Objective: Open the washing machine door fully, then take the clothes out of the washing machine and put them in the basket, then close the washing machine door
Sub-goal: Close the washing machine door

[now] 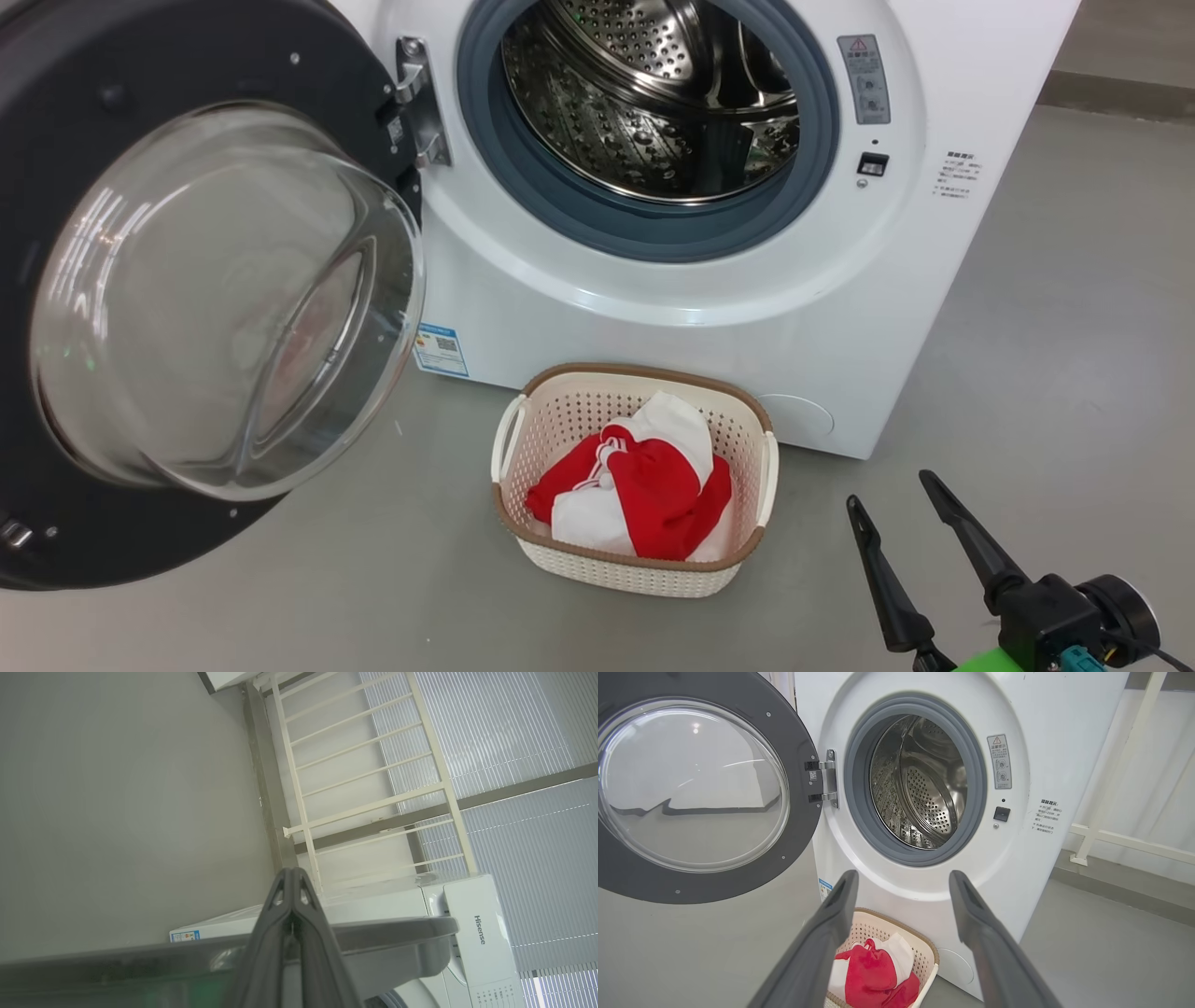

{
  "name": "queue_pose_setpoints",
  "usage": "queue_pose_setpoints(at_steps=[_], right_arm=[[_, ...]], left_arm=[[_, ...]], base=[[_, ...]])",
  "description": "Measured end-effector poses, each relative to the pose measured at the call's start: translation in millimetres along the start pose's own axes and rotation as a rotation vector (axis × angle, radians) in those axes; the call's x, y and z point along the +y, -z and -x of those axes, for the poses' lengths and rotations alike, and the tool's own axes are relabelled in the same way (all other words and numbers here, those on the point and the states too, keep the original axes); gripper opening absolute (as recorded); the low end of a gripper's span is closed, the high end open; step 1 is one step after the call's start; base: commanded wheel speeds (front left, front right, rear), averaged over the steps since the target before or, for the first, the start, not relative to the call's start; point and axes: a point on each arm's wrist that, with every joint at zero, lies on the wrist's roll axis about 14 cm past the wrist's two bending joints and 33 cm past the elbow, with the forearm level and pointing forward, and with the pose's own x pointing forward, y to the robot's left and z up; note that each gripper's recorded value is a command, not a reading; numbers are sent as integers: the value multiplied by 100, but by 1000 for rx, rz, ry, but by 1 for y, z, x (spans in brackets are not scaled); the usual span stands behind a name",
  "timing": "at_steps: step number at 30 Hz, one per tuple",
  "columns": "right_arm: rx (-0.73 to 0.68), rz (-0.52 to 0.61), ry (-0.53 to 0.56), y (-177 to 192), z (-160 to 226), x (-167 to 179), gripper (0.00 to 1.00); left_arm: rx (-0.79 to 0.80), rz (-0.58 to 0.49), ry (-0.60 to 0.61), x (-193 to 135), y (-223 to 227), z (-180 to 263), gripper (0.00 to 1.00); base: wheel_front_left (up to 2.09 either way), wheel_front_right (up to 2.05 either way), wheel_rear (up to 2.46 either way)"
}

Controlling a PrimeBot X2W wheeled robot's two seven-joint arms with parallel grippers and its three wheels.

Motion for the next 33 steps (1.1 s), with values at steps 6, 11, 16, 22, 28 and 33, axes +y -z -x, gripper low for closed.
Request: queue_pose_setpoints(at_steps=[6, 11, 16, 22, 28, 33], right_arm=[[9, -4, 20, 2, 2, -6, 100], [15, -6, 31, 4, 3, -10, 100], [21, -9, 29, 7, 2, -10, 100], [18, -12, 18, 8, -1, -7, 100], [18, -15, 10, 10, -3, -5, 100], [18, -24, 3, 11, -4, -2, 100]], left_arm=[[70, -65, -45, 10, 20, -9, 0], [102, -93, -42, 10, 26, -12, 0], [151, -116, -30, 9, 33, -12, 0], [198, -98, -6, 7, 40, -9, 0], [252, -77, 31, 5, 49, -2, 0], [297, -75, 60, 4, 60, 6, 0]], base=[[0, 0, 0], [0, 0, 0], [0, 0, 0], [0, 0, 0], [0, 0, 0], [0, 0, 0]])
